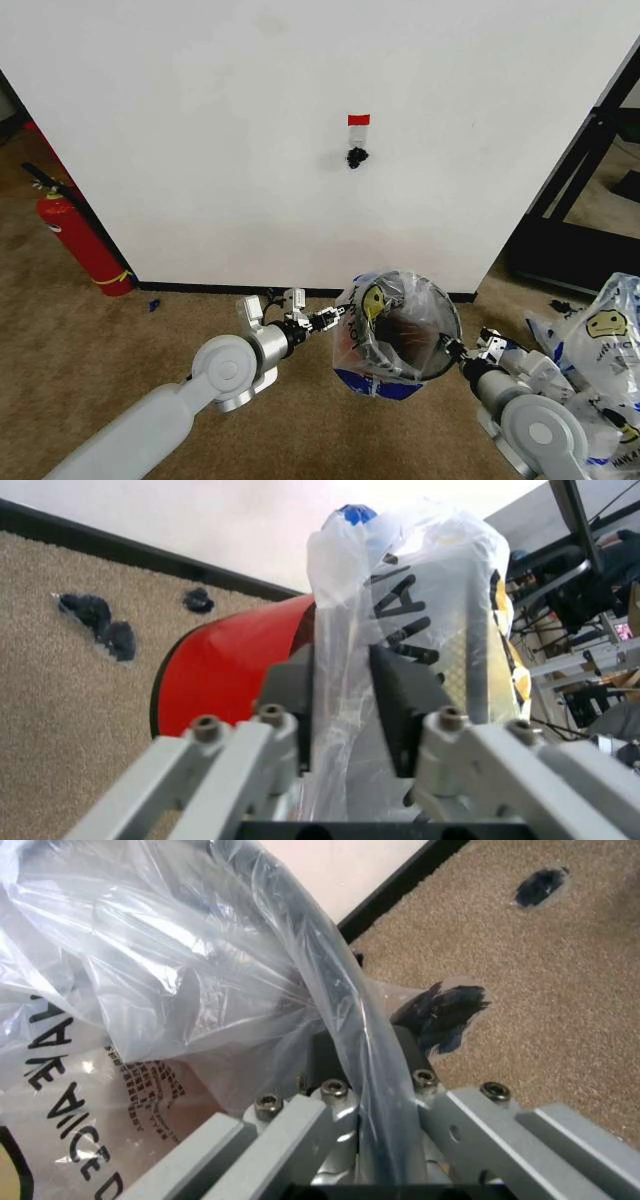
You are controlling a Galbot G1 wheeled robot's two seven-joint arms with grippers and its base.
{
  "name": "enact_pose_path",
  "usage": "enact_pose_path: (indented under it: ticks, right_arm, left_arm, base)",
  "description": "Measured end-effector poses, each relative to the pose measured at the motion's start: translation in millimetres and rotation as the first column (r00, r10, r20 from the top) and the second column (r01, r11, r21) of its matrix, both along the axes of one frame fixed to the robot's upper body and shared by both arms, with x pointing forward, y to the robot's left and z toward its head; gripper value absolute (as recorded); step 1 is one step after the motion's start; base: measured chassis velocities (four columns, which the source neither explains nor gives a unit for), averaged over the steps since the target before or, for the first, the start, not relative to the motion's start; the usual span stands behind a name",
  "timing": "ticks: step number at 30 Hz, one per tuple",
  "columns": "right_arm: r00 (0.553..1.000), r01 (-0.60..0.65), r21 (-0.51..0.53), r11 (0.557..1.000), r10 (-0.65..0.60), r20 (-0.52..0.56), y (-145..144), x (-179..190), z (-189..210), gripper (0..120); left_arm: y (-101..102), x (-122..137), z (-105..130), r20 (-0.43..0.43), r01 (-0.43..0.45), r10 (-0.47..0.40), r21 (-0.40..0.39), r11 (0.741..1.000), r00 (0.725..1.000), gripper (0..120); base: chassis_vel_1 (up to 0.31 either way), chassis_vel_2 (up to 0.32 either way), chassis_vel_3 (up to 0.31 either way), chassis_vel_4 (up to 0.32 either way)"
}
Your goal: Pick up the garbage bag from the wall and place it over the trash bin.
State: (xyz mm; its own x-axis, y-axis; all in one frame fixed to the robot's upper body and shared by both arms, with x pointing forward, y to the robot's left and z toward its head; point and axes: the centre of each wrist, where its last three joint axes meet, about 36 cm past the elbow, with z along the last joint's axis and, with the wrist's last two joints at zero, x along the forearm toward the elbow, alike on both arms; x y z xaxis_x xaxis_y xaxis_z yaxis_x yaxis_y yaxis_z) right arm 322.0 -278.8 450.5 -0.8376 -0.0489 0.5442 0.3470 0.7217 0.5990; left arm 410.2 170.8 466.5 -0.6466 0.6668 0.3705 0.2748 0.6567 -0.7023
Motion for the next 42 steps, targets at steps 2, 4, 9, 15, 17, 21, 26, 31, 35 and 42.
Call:
enact_pose_path:
  ticks: [2,4,9,15,17,21,26,31,35,42]
  right_arm:
    - [1.000,0.000,0.000,1.000,0.000,0.001,0.1,-0.1,0.3,0]
    - [1.000,0.000,-0.002,1.000,0.000,0.001,0.1,-0.1,0.7,0]
    - [1.000,-0.002,0.001,1.000,0.002,0.004,1.1,-0.5,2.2,0]
    - [1.000,-0.005,0.018,1.000,0.005,0.002,4.2,-2.1,3.8,0]
    - [1.000,-0.006,0.020,1.000,0.006,0.001,4.8,-2.6,4.2,0]
    - [1.000,-0.006,0.023,1.000,0.006,0.001,5.5,-3.7,5.0,0]
    - [1.000,-0.004,0.022,1.000,0.004,0.000,5.2,-4.4,5.7,0]
    - [1.000,-0.004,0.024,1.000,0.004,0.000,5.3,-4.2,6.0,0]
    - [1.000,-0.001,0.025,1.000,0.001,-0.003,5.7,-3.2,3.9,0]
    - [1.000,0.016,0.007,1.000,-0.016,-0.016,1.8,3.3,-5.4,0]
  left_arm:
    - [-0.2,-0.4,-0.4,0.001,0.000,0.000,0.001,1.000,1.000,17]
    - [-0.4,-1.2,-1.0,0.005,0.000,0.000,0.002,1.000,1.000,8]
    - [-0.9,-1.8,-1.2,0.014,-0.004,0.004,0.004,1.000,1.000,0]
    - [-4.1,0.7,-9.3,0.023,-0.014,0.013,0.027,1.000,1.000,0]
    - [-4.9,2.5,-12.7,0.023,-0.018,0.018,0.034,0.999,1.000,0]
    - [-6.0,6.0,-19.8,0.019,-0.025,0.024,0.047,0.999,1.000,0]
    - [-10.1,8.5,-31.5,0.017,-0.024,0.023,0.067,0.997,1.000,0]
    - [-12.5,8.6,-40.5,0.015,-0.022,0.021,0.089,0.996,1.000,0]
    - [-11.8,3.2,-37.3,0.050,-0.015,0.009,0.116,0.993,0.999,1]
    - [-3.8,-8.0,-19.7,0.120,-0.018,-0.006,0.204,0.979,0.993,25]
  base:
    - [0.000,0.000,0.000,0.000]
    - [0.000,0.000,0.000,0.000]
    - [0.000,0.000,0.000,0.000]
    - [0.000,0.000,0.000,0.000]
    - [0.000,0.000,0.000,0.000]
    - [0.000,0.000,0.000,0.000]
    - [0.000,0.000,0.000,0.000]
    - [0.000,0.000,0.000,0.000]
    - [0.000,0.000,0.000,0.000]
    - [0.000,0.000,0.000,0.000]
